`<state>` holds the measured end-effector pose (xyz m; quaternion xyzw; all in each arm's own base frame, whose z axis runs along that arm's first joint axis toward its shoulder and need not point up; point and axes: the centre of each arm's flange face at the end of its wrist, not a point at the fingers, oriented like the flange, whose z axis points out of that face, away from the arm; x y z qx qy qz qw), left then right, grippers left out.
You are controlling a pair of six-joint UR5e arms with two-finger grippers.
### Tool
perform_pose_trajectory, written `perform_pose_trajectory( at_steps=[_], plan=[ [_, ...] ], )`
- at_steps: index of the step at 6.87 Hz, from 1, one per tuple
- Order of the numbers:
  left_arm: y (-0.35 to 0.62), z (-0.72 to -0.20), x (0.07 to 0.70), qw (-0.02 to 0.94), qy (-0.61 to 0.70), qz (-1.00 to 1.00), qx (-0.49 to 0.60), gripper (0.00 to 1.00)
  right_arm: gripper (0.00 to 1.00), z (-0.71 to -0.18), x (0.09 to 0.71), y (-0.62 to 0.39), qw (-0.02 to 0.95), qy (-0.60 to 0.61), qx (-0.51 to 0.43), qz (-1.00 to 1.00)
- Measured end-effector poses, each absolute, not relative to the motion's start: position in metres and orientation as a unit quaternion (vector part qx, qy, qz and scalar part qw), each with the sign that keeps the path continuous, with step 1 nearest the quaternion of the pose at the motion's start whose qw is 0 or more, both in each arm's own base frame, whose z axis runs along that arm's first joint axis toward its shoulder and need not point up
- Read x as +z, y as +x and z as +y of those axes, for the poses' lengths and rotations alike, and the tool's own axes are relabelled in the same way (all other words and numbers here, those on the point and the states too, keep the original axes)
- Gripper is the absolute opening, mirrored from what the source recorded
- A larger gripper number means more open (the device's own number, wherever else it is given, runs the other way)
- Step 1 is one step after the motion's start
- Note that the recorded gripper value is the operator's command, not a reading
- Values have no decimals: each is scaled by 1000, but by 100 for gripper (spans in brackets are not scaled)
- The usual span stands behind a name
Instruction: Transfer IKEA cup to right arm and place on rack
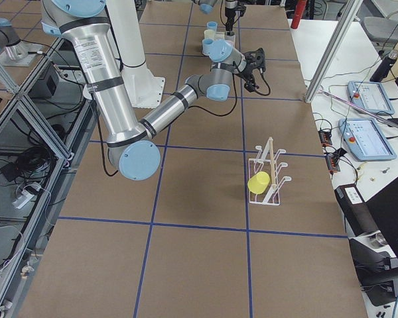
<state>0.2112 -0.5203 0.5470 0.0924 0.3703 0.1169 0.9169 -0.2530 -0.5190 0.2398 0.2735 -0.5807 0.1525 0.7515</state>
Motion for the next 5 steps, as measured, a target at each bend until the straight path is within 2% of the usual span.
perform_pose_trajectory(
  at_steps=[1,2,3,5],
  plan=[
    [212,-521,550,918,90,369,116,36,100,-519,239,-253,751,274,152,-581],
    [212,-521,553,918,87,368,116,15,100,-519,239,-253,751,274,152,-581],
    [213,-521,554,919,86,368,116,0,100,-519,239,-254,751,274,152,-581],
    [210,-519,554,919,86,368,115,0,100,-519,239,-254,751,274,152,-582]
  ],
)
